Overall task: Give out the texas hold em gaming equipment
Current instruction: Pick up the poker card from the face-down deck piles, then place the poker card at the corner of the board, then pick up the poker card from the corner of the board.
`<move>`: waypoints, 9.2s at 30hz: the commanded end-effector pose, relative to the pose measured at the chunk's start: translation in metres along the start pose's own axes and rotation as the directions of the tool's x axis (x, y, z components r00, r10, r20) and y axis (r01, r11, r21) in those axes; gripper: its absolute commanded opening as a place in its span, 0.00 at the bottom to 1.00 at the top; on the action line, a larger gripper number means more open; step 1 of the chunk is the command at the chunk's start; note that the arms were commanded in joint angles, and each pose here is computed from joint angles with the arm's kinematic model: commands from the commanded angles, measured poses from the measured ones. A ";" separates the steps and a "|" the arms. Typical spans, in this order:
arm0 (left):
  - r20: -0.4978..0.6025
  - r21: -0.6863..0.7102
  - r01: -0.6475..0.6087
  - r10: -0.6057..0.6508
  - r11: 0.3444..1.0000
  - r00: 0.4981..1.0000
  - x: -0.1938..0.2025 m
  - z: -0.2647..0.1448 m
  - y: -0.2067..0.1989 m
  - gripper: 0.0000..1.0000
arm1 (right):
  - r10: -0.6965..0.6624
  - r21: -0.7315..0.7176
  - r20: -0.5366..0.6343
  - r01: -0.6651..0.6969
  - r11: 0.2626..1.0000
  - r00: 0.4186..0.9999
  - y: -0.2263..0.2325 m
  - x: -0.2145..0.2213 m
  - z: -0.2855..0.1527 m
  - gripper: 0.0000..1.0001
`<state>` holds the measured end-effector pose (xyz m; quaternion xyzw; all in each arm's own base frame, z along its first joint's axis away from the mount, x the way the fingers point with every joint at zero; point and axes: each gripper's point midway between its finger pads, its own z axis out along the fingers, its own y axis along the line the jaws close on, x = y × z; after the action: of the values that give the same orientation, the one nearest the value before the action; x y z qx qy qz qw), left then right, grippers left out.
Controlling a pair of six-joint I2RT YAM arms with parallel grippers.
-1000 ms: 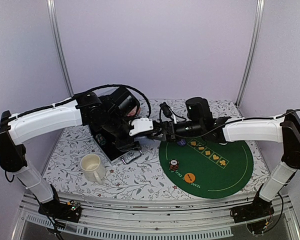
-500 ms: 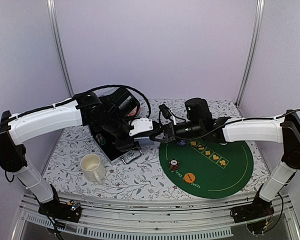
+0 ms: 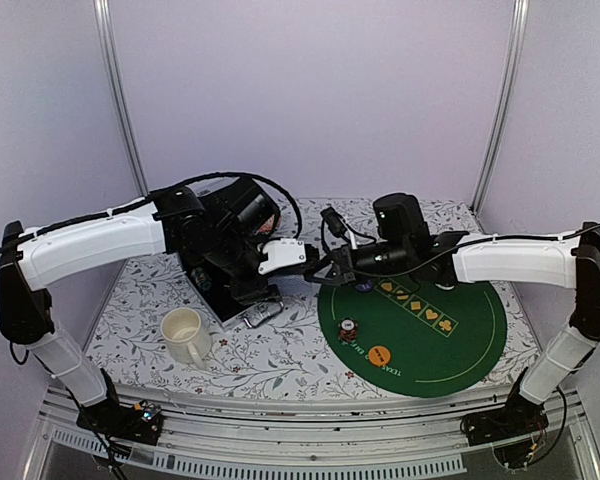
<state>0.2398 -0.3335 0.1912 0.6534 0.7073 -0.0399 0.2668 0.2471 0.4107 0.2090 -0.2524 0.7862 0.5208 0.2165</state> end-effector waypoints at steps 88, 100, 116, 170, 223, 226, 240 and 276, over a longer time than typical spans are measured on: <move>0.072 0.014 0.050 -0.051 0.999 0.996 0.022 -0.005 0.010 0.60 | 0.218 0.528 0.203 -0.294 0.796 0.955 -0.128 -0.023 -0.196 0.02; 0.073 0.000 0.081 -0.081 0.997 0.994 0.027 0.000 0.015 0.60 | 0.273 0.396 0.149 -0.310 0.865 0.951 -0.096 -0.017 -0.186 0.02; 0.122 0.040 0.092 -0.096 0.995 0.988 0.032 0.008 0.002 0.60 | 0.401 0.289 0.154 -0.429 0.856 0.903 -0.095 -0.002 -0.169 0.02; 0.267 0.054 0.131 -0.141 0.990 0.953 -0.020 -0.005 0.024 0.60 | 0.419 0.409 -0.002 -0.382 0.829 0.908 -0.116 0.093 -0.168 0.02; 0.291 0.086 0.083 -0.105 0.993 0.951 -0.018 -0.004 0.009 0.60 | 0.552 0.819 -0.139 -0.218 0.531 0.822 -0.121 0.160 -0.186 0.40; 0.293 0.089 0.080 -0.103 0.993 0.951 -0.018 -0.004 0.006 0.60 | 0.452 0.685 -0.147 -0.240 0.688 0.880 -0.094 0.130 -0.166 0.44; 0.299 0.090 0.057 -0.081 0.994 0.951 -0.021 -0.006 0.002 0.61 | 0.720 0.660 -0.137 -0.479 0.578 0.680 -0.103 0.245 -0.160 0.59; 0.297 0.089 0.044 -0.069 0.995 0.952 -0.023 -0.008 -0.002 0.61 | 0.656 0.403 -0.232 -0.542 0.737 0.718 -0.076 0.238 -0.124 0.02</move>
<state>0.2383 -0.3479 0.1897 0.6259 0.6908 -0.1705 0.3192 0.0883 0.2120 0.0222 -0.0023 0.9365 0.3353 -0.1030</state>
